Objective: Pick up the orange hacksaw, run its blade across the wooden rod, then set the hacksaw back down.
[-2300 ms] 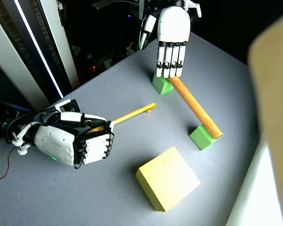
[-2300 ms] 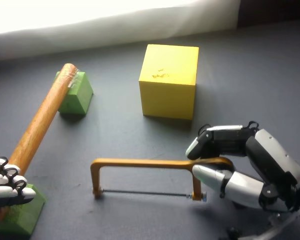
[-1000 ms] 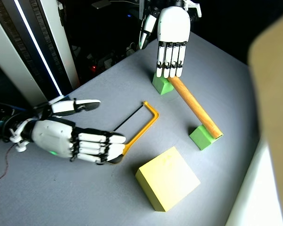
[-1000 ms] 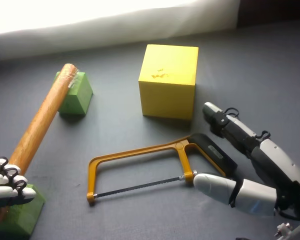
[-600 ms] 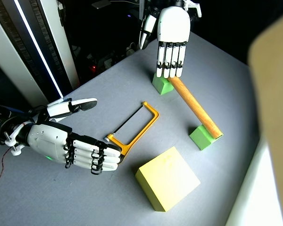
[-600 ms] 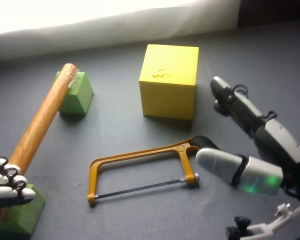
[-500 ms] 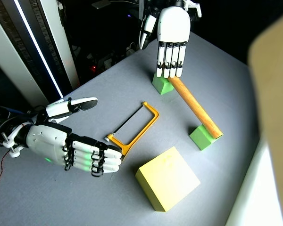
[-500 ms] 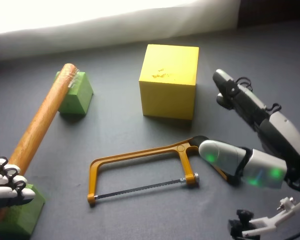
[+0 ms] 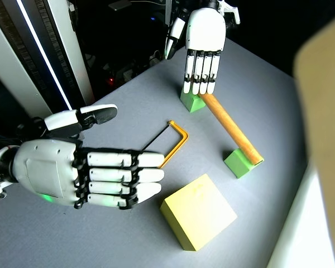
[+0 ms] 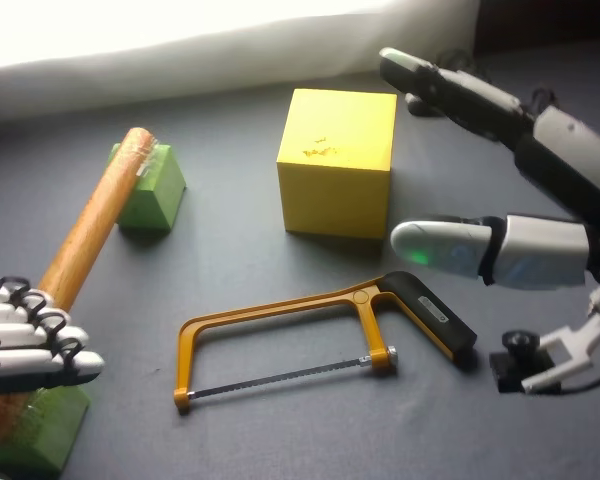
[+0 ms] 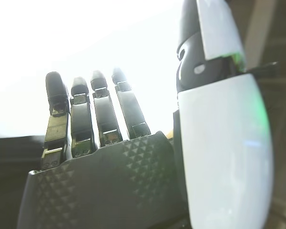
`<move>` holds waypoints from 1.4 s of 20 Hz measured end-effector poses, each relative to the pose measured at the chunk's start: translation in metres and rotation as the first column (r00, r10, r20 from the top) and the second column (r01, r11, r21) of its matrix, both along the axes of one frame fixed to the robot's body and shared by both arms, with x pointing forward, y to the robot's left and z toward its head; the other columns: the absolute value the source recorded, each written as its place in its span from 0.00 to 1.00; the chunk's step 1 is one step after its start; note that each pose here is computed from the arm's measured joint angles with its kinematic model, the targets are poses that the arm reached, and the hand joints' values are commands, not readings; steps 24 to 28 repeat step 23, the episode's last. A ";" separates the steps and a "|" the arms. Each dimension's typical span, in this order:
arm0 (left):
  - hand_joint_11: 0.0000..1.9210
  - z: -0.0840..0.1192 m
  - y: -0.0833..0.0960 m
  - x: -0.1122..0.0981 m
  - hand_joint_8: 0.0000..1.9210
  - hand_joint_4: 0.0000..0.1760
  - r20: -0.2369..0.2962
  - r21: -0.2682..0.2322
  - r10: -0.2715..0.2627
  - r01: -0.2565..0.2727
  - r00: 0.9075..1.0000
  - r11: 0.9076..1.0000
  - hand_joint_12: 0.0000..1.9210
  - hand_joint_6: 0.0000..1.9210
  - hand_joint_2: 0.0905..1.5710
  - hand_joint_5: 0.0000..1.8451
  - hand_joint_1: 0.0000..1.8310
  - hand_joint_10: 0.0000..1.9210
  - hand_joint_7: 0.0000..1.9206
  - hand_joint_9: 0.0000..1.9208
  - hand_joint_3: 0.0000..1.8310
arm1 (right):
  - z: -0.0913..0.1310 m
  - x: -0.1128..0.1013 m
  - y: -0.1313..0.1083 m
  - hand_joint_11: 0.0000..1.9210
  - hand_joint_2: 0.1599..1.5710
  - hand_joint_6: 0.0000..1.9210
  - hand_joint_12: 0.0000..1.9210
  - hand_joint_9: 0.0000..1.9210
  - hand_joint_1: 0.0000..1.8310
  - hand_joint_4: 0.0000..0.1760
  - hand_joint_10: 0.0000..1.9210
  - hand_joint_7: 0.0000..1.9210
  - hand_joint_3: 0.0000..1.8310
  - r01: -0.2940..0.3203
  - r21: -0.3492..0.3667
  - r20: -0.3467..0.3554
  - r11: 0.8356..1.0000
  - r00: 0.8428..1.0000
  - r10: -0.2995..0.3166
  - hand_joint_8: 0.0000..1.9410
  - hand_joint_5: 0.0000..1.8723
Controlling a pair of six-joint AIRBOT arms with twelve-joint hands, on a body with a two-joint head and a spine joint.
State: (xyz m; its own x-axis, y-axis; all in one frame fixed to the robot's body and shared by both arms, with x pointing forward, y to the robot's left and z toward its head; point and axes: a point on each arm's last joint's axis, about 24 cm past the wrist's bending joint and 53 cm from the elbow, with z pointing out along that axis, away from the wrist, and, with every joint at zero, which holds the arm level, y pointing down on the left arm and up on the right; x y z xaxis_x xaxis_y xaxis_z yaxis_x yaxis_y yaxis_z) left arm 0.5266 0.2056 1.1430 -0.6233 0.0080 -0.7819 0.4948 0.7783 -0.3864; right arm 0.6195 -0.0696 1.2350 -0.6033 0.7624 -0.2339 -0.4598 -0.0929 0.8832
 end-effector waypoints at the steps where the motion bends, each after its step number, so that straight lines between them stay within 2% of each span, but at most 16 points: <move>1: 0.00 0.003 -0.003 0.001 0.00 0.00 0.013 -0.011 -0.020 0.020 1.000 1.000 0.04 0.00 0.82 0.06 0.02 0.00 0.04 0.02 0.00 | 0.005 -0.002 0.003 0.00 0.60 0.01 0.42 0.08 0.39 0.00 0.01 0.09 0.00 -0.015 -0.025 0.026 1.000 1.000 0.015 0.01 0.11; 5: 0.00 0.031 -0.017 0.008 0.00 0.00 0.102 -0.102 -0.122 0.133 0.987 0.986 0.12 0.00 0.82 0.08 0.04 0.00 0.05 0.06 0.00 | 0.031 -0.022 0.018 0.02 0.62 0.01 0.54 0.17 0.35 0.00 0.01 0.19 0.00 -0.079 -0.168 0.190 0.983 0.975 0.111 0.00 0.22; 6: 0.00 0.038 -0.022 0.008 0.00 0.00 0.124 -0.131 -0.154 0.170 0.980 0.977 0.20 0.00 0.81 0.12 0.06 0.00 0.09 0.09 0.00 | 0.037 -0.027 0.019 0.05 0.63 0.01 0.56 0.23 0.34 0.00 0.01 0.24 0.00 -0.093 -0.193 0.220 0.977 0.966 0.136 0.00 0.28; 7: 0.00 0.043 -0.027 0.007 0.01 0.00 0.143 -0.151 -0.178 0.199 0.973 0.968 0.40 0.01 0.81 0.21 0.06 0.01 0.19 0.17 0.00 | 0.042 -0.031 0.019 0.14 0.64 0.02 0.64 0.34 0.34 0.00 0.06 0.35 0.00 -0.102 -0.209 0.244 0.973 0.958 0.152 0.02 0.34; 8: 0.00 0.060 -0.036 0.004 0.01 0.00 0.194 -0.203 -0.237 0.275 0.952 0.940 0.46 0.01 0.81 0.23 0.06 0.01 0.21 0.18 0.00 | 0.056 -0.042 0.025 0.17 0.64 0.02 0.65 0.37 0.33 0.00 0.06 0.37 0.00 -0.112 -0.258 0.324 0.960 0.926 0.195 0.02 0.36; 10: 0.00 0.068 -0.037 0.000 0.01 0.00 0.213 -0.224 -0.263 0.309 0.941 0.924 0.46 0.01 0.81 0.23 0.06 0.01 0.21 0.18 0.00 | 0.064 -0.048 0.029 0.17 0.64 0.02 0.65 0.37 0.33 0.00 0.06 0.37 0.00 -0.119 -0.274 0.362 0.954 0.906 0.217 0.02 0.36; 11: 0.14 0.071 -0.037 -0.002 0.05 0.00 0.219 -0.235 -0.279 0.328 0.935 0.915 0.62 0.05 0.81 0.40 0.10 0.16 0.40 0.36 0.00 | 0.068 -0.052 0.030 0.34 0.66 0.09 0.74 0.46 0.33 0.00 0.33 0.49 0.00 -0.127 -0.285 0.379 0.950 0.896 0.233 0.12 0.46; 12: 0.33 0.071 -0.035 -0.003 0.59 0.00 0.219 -0.235 -0.290 0.339 0.932 0.911 0.86 0.52 0.83 0.44 0.24 0.68 0.42 0.40 0.00 | 0.069 -0.054 0.031 0.49 0.67 0.71 0.95 0.49 0.35 0.00 0.87 0.47 0.00 -0.130 -0.297 0.390 0.946 0.888 0.245 0.77 0.38; 13: 0.40 0.073 -0.034 -0.004 0.90 0.00 0.226 -0.239 -0.302 0.353 0.926 0.904 0.99 0.83 0.84 0.39 0.29 0.97 0.39 0.39 0.00 | 0.072 -0.059 0.032 0.58 0.67 0.98 1.00 0.53 0.36 0.00 0.99 0.47 0.00 -0.134 -0.313 0.413 0.940 0.872 0.262 0.99 0.36; 14: 0.50 0.074 -0.031 -0.003 1.00 0.00 0.234 -0.239 -0.313 0.366 0.921 0.899 1.00 0.95 0.84 0.43 0.35 1.00 0.45 0.48 0.00 | 0.073 -0.063 0.033 0.67 0.68 1.00 1.00 0.61 0.35 0.00 1.00 0.52 0.00 -0.135 -0.335 0.432 0.933 0.857 0.280 1.00 0.43; 15: 0.57 0.073 -0.028 -0.003 1.00 0.00 0.231 -0.235 -0.315 0.366 0.921 0.900 1.00 0.99 0.83 0.51 0.39 1.00 0.53 0.55 0.00 | 0.072 -0.067 0.035 0.75 0.67 1.00 1.00 0.65 0.35 0.00 1.00 0.55 0.00 -0.136 -0.356 0.446 0.924 0.845 0.296 1.00 0.48; 17: 0.69 0.075 -0.025 -0.001 1.00 0.00 0.237 -0.234 -0.314 0.368 0.919 0.900 1.00 1.00 0.82 0.65 0.43 1.00 0.62 0.67 0.00 | 0.074 -0.070 0.033 0.82 0.71 1.00 1.00 0.71 0.32 0.00 1.00 0.62 0.01 -0.135 -0.362 0.456 0.922 0.837 0.302 1.00 0.55; 19: 0.76 0.076 -0.025 -0.003 1.00 0.00 0.236 -0.241 -0.321 0.375 0.917 0.895 1.00 1.00 0.82 0.72 0.40 1.00 0.69 0.72 0.00 | 0.081 -0.072 0.031 0.86 0.75 1.00 1.00 0.76 0.30 0.00 1.00 0.66 0.01 -0.115 -0.359 0.491 0.926 0.821 0.292 1.00 0.61; 21: 0.81 0.075 -0.028 -0.007 1.00 0.00 0.233 -0.247 -0.338 0.392 0.912 0.886 1.00 1.00 0.83 0.75 0.39 1.00 0.74 0.77 0.00 | 0.085 -0.075 0.028 0.88 0.80 1.00 1.00 0.78 0.27 0.00 1.00 0.70 0.01 -0.119 -0.351 0.501 0.929 0.814 0.294 1.00 0.66; 23: 0.85 0.075 -0.029 -0.007 1.00 0.00 0.233 -0.250 -0.340 0.394 0.911 0.885 1.00 1.00 0.84 0.76 0.37 1.00 0.75 0.79 0.00 | 0.083 -0.080 0.030 0.89 0.83 1.00 1.00 0.79 0.28 0.00 1.00 0.70 0.01 -0.129 -0.364 0.505 0.922 0.805 0.312 1.00 0.67; 28: 0.85 0.075 -0.029 -0.007 1.00 0.00 0.233 -0.250 -0.340 0.394 0.911 0.885 1.00 1.00 0.84 0.76 0.37 1.00 0.75 0.79 0.00 | 0.083 -0.080 0.030 0.89 0.83 1.00 1.00 0.79 0.28 0.00 1.00 0.70 0.01 -0.129 -0.364 0.505 0.922 0.805 0.312 1.00 0.67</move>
